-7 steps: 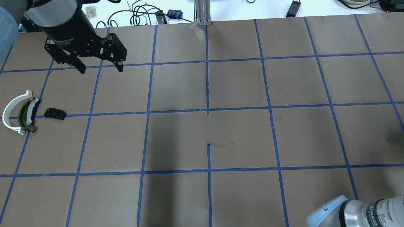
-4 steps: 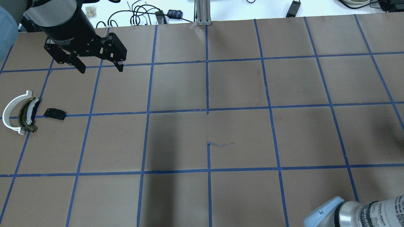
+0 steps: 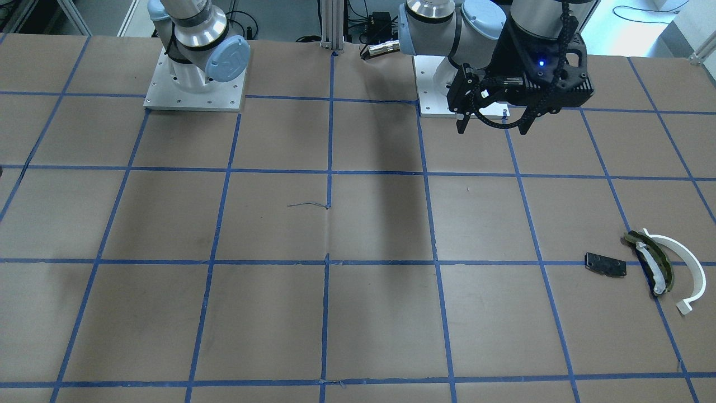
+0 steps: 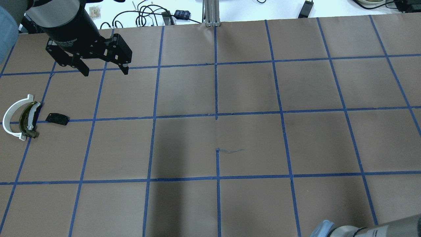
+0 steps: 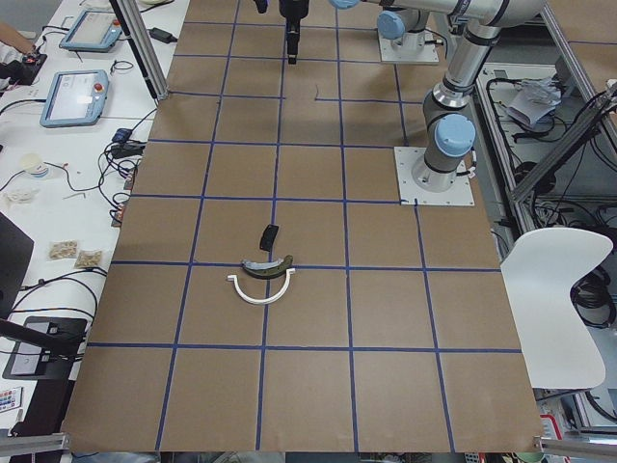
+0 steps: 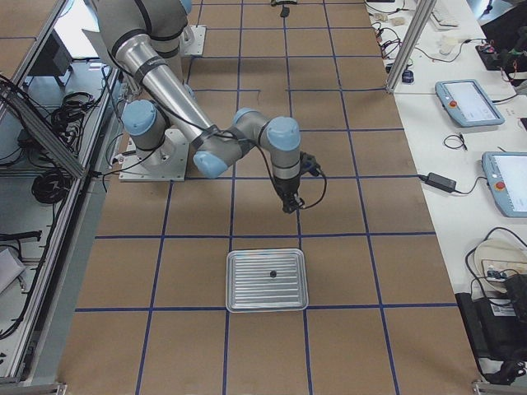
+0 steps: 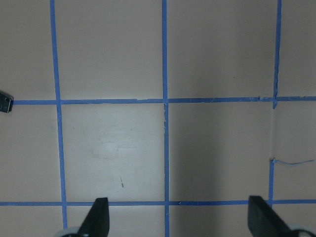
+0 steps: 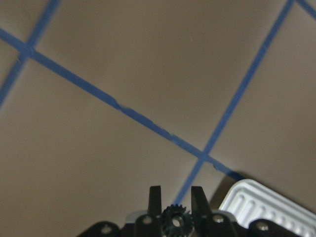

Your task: Place bearing gear from tray to pile

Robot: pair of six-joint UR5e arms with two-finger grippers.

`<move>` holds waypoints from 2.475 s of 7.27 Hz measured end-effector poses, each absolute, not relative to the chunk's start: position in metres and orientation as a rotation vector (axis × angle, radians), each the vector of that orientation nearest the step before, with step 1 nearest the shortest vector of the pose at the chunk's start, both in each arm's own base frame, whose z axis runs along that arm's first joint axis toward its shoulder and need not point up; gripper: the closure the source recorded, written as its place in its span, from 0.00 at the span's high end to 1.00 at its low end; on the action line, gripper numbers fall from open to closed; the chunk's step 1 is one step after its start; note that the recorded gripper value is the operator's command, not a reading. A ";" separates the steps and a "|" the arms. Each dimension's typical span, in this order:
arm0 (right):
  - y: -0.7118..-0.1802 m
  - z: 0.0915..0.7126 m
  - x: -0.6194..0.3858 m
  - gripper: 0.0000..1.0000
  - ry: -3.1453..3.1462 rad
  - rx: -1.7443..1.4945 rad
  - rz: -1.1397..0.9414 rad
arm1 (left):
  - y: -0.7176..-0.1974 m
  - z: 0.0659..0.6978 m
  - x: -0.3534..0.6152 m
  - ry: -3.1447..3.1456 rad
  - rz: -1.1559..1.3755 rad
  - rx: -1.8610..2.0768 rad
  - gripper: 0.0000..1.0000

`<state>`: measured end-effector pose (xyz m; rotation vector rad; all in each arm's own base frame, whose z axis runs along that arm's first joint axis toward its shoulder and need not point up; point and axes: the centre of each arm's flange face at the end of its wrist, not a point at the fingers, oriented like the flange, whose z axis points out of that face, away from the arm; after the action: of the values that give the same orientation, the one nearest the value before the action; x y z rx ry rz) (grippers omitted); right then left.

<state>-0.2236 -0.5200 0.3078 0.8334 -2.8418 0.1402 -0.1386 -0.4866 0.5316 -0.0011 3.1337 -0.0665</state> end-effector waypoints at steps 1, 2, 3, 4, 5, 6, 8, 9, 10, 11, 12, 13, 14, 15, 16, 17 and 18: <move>-0.547 0.301 -0.145 0.06 -2.868 0.819 0.166 | -0.487 0.531 -0.139 3.134 -0.067 -0.001 1.00; -0.563 0.291 -0.073 0.07 -2.906 0.780 0.178 | -0.487 0.531 -0.139 3.135 -0.067 -0.001 1.00; -0.566 0.283 -0.006 0.07 -2.953 0.716 0.182 | -0.487 0.531 -0.139 3.135 -0.067 -0.001 1.00; -0.560 0.275 0.065 0.07 -3.008 0.613 0.186 | -0.487 0.531 -0.139 3.135 -0.065 -0.002 1.00; -0.548 0.261 0.133 0.07 -3.062 0.469 0.175 | -0.487 0.530 -0.139 3.134 -0.063 -0.001 1.00; -0.532 0.244 0.199 0.07 -3.107 0.328 0.170 | -0.487 0.531 -0.139 3.134 -0.064 -0.001 1.00; -0.498 0.222 0.298 0.07 -3.228 0.117 0.199 | -0.487 0.531 -0.137 3.126 -0.061 0.031 1.00; -0.487 0.212 0.322 0.53 -3.292 0.007 0.197 | -0.489 0.528 -0.135 3.113 -0.051 0.077 1.00; -0.482 0.202 0.329 1.00 -3.321 -0.056 0.196 | -0.490 0.526 -0.134 3.105 -0.042 0.101 1.00; -0.484 0.197 0.326 1.00 -3.325 -0.099 0.198 | -0.489 0.526 -0.133 3.107 -0.037 0.107 1.00; -0.492 0.199 0.311 1.00 -3.316 -0.130 0.204 | -0.491 0.525 -0.133 3.112 -0.030 0.106 1.00; -0.506 0.208 0.277 1.00 -3.277 -0.130 0.178 | -0.491 0.522 -0.132 3.118 -0.017 0.104 1.00; -0.521 0.225 0.217 1.00 -3.196 -0.054 0.115 | -0.491 0.518 -0.133 3.126 -0.002 0.104 1.00; -0.532 0.247 0.127 1.00 -3.102 0.062 0.048 | -0.489 0.513 -0.135 3.129 0.011 0.108 1.00; -0.534 0.265 0.025 1.00 -3.037 0.115 -0.019 | -0.489 0.507 -0.137 3.134 0.023 0.114 1.00; -0.524 0.275 -0.080 1.00 -3.002 0.129 -0.083 | -0.495 0.492 -0.141 3.173 0.037 0.115 1.00; -0.504 0.280 -0.170 1.00 -2.998 0.161 -0.101 | -0.505 0.465 -0.150 3.239 0.039 0.107 1.00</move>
<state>-0.1700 -0.5037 0.2804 0.1609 -2.9984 -0.1014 -0.1502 -0.5048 0.4651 0.1070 3.2388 0.0394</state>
